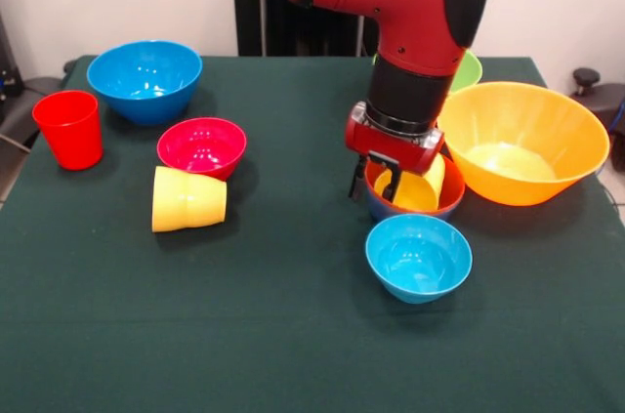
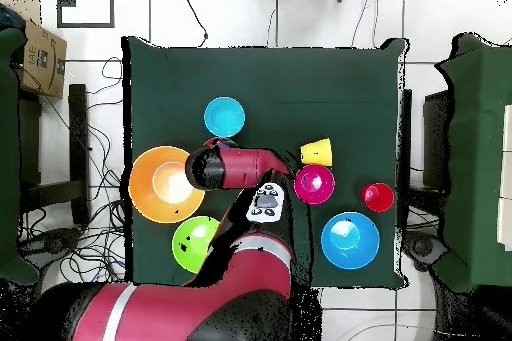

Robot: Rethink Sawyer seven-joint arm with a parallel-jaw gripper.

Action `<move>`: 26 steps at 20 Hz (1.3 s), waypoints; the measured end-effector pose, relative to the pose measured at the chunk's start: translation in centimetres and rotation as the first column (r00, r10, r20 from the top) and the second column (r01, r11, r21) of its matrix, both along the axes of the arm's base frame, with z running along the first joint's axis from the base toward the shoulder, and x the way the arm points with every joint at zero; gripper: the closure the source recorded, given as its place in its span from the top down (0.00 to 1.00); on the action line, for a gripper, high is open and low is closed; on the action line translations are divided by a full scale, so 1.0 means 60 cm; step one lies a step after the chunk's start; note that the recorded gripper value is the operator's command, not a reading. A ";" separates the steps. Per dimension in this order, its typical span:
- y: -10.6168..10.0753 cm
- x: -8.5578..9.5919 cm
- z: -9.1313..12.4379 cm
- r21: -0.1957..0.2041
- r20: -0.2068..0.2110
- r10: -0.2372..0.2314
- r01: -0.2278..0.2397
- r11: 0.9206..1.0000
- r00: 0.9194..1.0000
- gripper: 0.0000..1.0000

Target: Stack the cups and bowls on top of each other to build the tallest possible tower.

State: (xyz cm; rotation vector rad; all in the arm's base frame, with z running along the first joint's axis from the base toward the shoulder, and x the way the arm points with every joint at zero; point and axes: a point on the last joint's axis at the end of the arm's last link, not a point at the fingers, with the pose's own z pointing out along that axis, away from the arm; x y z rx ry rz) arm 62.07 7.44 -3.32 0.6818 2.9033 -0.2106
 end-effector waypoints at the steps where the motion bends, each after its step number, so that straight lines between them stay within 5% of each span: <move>1: -0.002 -0.001 0.005 0.004 0.001 -0.005 0.005 1.000 1.000 0.00; 18: -0.097 0.030 0.309 0.099 0.043 -0.166 0.161 0.982 0.985 0.00; 26: -0.066 0.043 0.403 0.108 0.097 -0.141 0.130 0.986 0.985 0.00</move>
